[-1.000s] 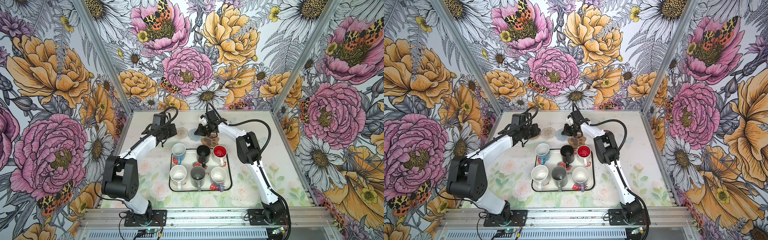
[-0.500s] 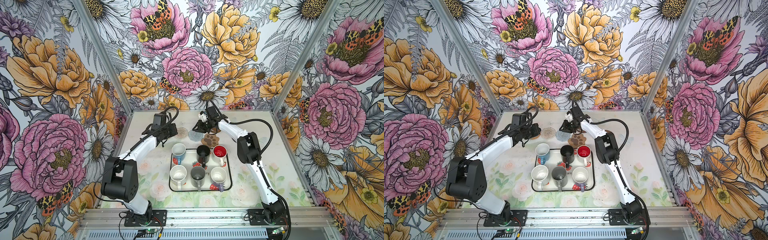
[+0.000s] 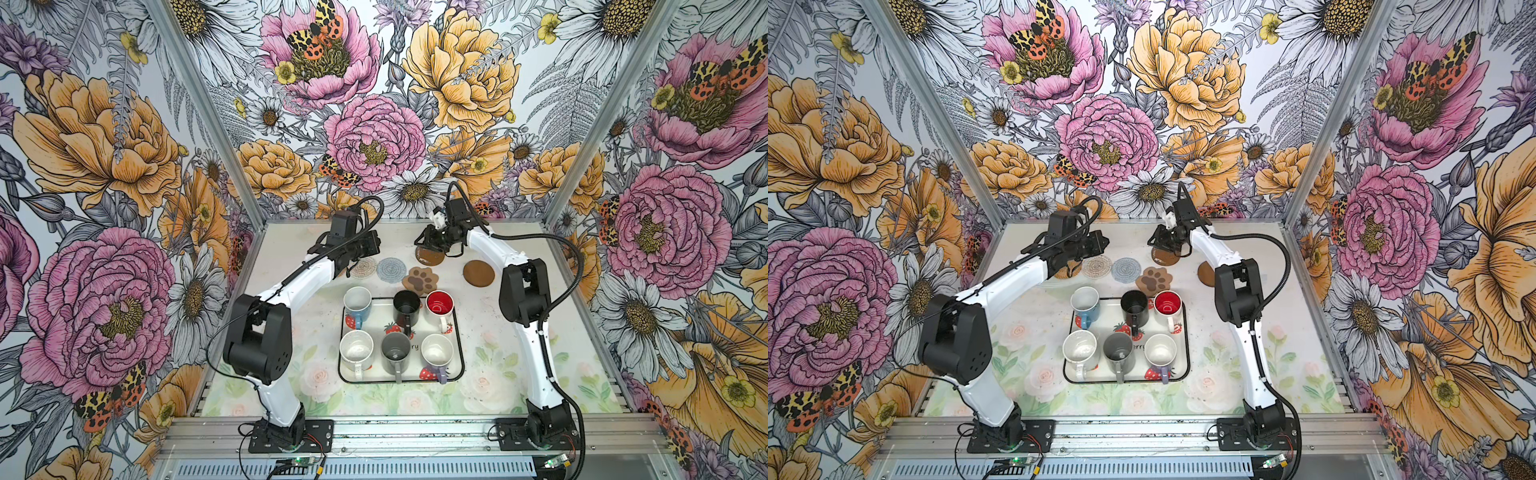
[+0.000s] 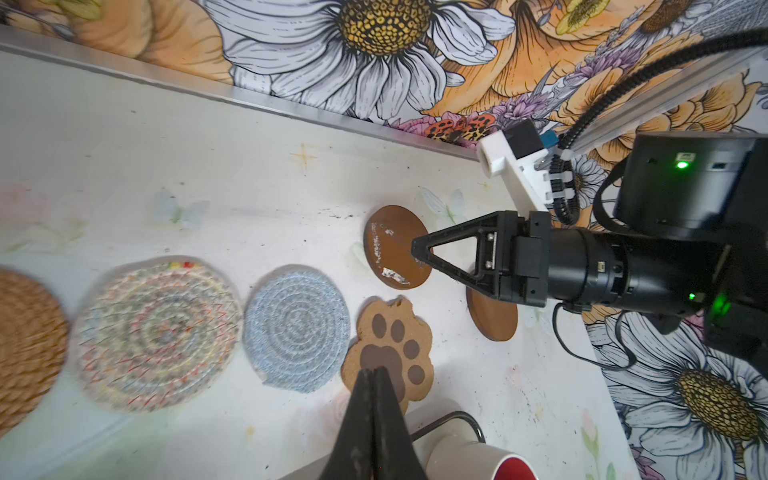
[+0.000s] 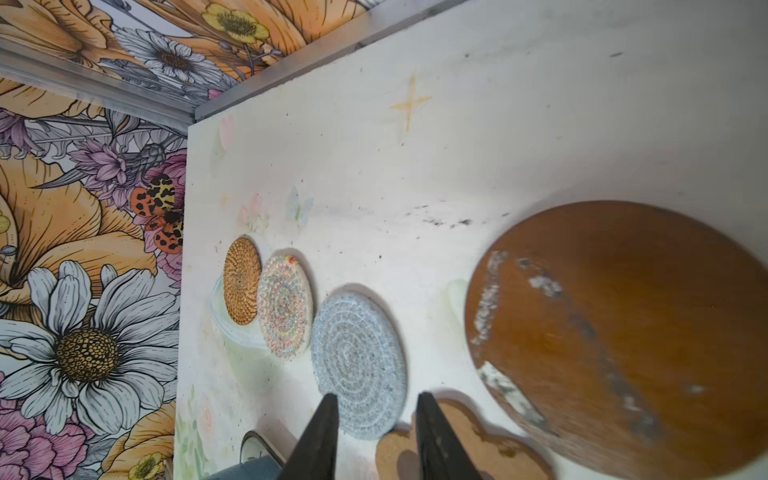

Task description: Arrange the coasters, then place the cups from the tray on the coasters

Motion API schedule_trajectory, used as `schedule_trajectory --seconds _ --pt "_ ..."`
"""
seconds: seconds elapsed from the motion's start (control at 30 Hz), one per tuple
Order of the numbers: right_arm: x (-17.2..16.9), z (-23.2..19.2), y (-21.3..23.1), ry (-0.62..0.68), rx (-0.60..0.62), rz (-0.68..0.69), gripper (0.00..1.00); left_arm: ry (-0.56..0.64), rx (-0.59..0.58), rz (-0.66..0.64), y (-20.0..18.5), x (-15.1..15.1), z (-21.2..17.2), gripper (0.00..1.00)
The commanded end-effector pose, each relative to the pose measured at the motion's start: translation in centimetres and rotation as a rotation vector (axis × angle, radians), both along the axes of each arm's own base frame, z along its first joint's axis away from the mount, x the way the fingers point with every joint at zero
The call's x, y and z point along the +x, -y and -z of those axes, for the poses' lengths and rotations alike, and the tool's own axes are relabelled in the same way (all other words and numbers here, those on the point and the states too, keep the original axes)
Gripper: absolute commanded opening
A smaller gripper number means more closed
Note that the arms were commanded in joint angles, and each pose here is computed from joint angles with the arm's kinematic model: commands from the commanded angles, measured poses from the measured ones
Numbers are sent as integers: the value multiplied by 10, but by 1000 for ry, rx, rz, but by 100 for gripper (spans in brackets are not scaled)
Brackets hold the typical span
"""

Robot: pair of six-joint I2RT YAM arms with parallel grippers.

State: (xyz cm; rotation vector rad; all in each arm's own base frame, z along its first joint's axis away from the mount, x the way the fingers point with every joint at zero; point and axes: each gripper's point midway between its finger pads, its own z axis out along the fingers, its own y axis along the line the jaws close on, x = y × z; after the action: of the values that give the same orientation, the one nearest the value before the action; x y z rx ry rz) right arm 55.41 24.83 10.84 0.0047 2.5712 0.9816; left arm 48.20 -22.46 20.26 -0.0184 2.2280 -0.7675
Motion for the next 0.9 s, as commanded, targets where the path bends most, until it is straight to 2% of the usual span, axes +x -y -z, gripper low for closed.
schedule_trajectory --seconds 0.0,0.13,0.4,0.47,0.67,0.87 --pt "1 -5 20 32 -61 23 38 -13 -41 87 34 14 16 16" --pt "5 5 39 14 -80 52 41 -7 -40 163 70 30 30 23" --pt "9 20 57 -10 -83 75 49 -6 -64 243 121 55 55 29" --pt "10 23 61 -16 -85 81 50 -3 -61 250 130 60 61 35" --pt "14 32 74 -34 -85 103 52 -43 -34 231 142 75 88 45" --pt "15 42 82 -53 -87 116 53 -65 17 159 138 87 112 47"
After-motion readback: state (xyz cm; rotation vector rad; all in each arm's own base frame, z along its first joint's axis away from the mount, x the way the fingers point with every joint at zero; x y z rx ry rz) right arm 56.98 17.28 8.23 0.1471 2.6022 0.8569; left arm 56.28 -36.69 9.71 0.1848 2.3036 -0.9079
